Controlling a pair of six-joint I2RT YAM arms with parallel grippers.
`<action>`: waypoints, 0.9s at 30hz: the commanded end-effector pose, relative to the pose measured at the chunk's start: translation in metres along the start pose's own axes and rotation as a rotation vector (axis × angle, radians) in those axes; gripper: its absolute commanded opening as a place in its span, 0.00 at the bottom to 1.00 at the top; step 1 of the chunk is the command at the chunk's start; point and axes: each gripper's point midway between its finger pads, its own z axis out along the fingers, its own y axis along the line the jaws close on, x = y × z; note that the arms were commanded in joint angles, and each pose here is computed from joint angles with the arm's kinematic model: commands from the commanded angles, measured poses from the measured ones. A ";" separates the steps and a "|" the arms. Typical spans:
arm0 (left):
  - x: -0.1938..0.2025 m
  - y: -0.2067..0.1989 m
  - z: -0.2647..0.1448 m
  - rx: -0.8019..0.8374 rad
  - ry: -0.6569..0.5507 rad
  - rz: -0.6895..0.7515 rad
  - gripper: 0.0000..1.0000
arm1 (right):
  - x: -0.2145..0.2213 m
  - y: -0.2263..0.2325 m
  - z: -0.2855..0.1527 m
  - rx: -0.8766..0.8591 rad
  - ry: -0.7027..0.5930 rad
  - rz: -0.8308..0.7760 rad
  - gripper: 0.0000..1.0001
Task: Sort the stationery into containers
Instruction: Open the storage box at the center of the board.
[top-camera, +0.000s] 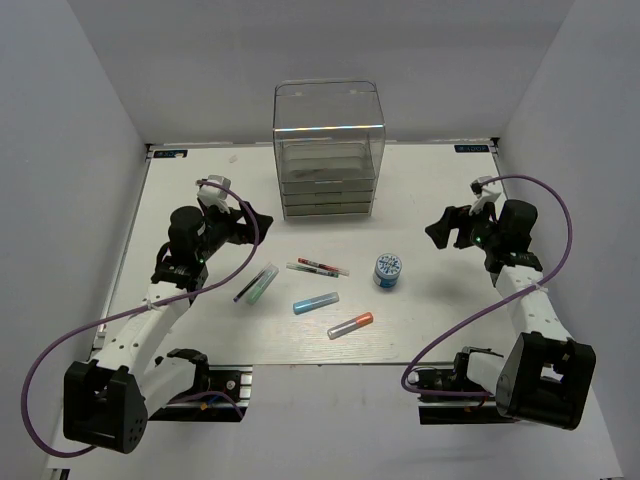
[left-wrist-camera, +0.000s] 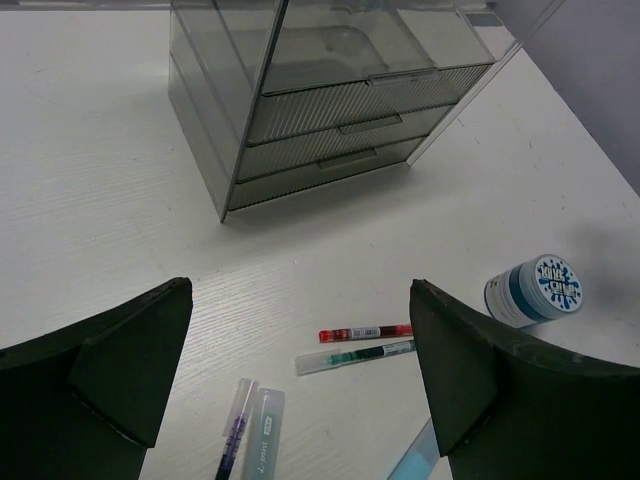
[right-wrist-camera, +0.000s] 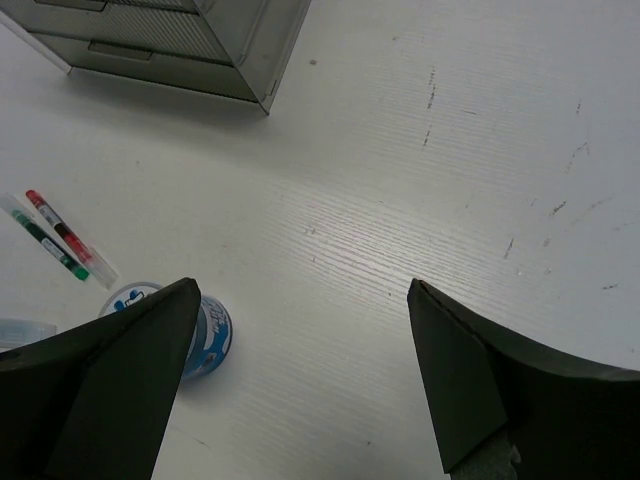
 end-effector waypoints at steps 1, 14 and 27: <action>-0.025 -0.011 -0.002 0.038 -0.059 0.020 0.99 | -0.021 0.004 -0.003 -0.029 -0.041 -0.067 0.90; -0.008 -0.020 0.012 0.110 0.006 -0.021 0.44 | 0.002 0.020 -0.013 -0.156 0.032 -0.313 0.90; -0.008 -0.048 0.085 0.249 0.018 -0.408 0.62 | -0.009 0.050 -0.018 -0.233 -0.065 -0.320 0.61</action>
